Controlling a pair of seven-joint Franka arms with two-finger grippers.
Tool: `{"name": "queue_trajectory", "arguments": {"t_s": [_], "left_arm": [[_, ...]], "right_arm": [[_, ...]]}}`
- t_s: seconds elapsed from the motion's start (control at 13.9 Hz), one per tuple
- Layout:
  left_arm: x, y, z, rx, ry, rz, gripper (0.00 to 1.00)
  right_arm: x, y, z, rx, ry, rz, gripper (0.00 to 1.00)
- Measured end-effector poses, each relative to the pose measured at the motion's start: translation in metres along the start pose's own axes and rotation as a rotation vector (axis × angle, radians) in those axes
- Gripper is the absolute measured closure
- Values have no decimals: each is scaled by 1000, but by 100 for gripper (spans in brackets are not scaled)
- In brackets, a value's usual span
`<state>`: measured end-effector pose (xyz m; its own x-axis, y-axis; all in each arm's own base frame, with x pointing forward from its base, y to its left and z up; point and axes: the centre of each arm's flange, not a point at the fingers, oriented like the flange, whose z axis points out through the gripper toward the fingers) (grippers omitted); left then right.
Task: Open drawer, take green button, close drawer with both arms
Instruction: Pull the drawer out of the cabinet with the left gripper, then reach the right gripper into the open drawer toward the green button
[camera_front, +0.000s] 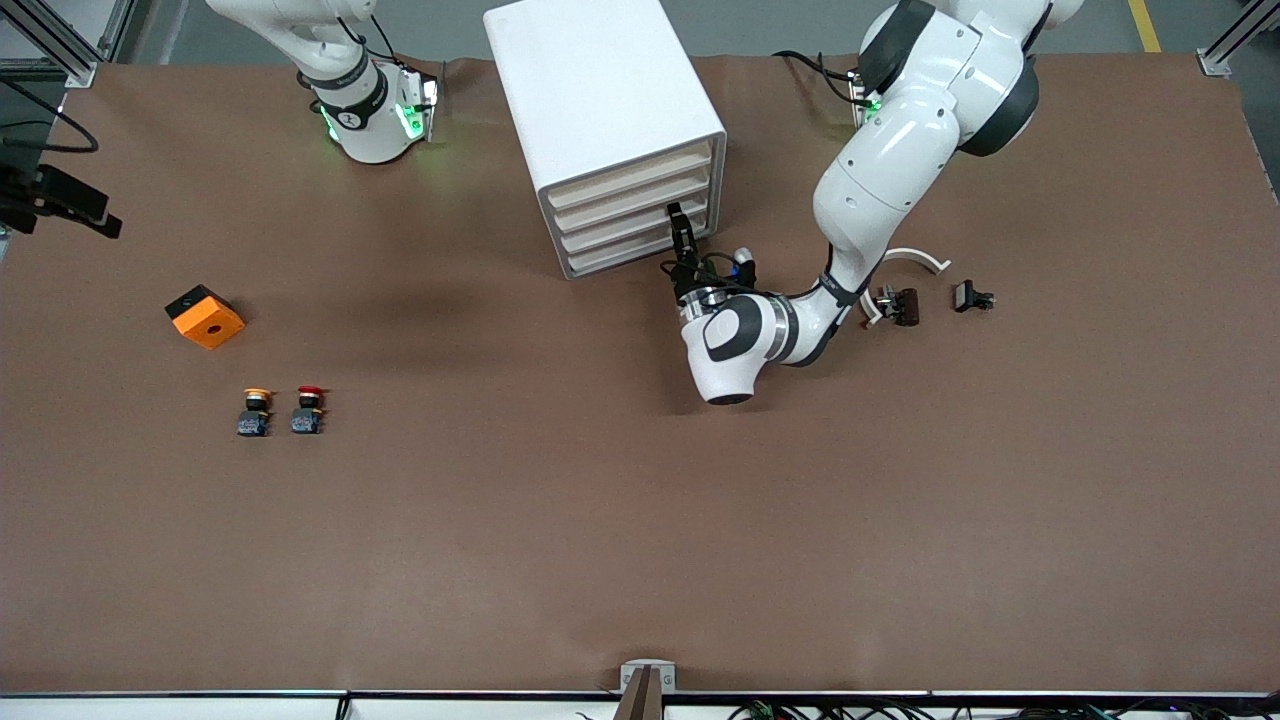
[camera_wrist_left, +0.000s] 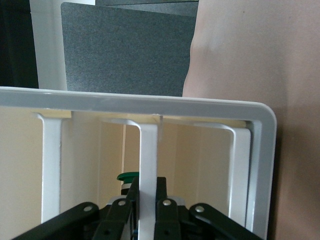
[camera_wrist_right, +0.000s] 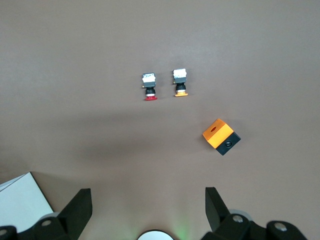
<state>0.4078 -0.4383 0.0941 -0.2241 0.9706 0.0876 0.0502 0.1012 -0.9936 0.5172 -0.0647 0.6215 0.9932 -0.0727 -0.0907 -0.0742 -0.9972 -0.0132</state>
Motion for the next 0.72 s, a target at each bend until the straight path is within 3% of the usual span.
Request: {"name": "queue_trajectory", "arguments": {"t_s": [0.29,0.58,0.72], "left_arm": [[9,3,-18,-11,-27,-12,85],[32,1,-69,-49,-108,-5,85],[42,1,-92,-67,-154,3,85]], "right_arm": [[9,-9,11,-4,-24,-17,0],[31,-3,45,-15,-86,-17,0],[43,4,60,-49,-97,-16,0]]}}
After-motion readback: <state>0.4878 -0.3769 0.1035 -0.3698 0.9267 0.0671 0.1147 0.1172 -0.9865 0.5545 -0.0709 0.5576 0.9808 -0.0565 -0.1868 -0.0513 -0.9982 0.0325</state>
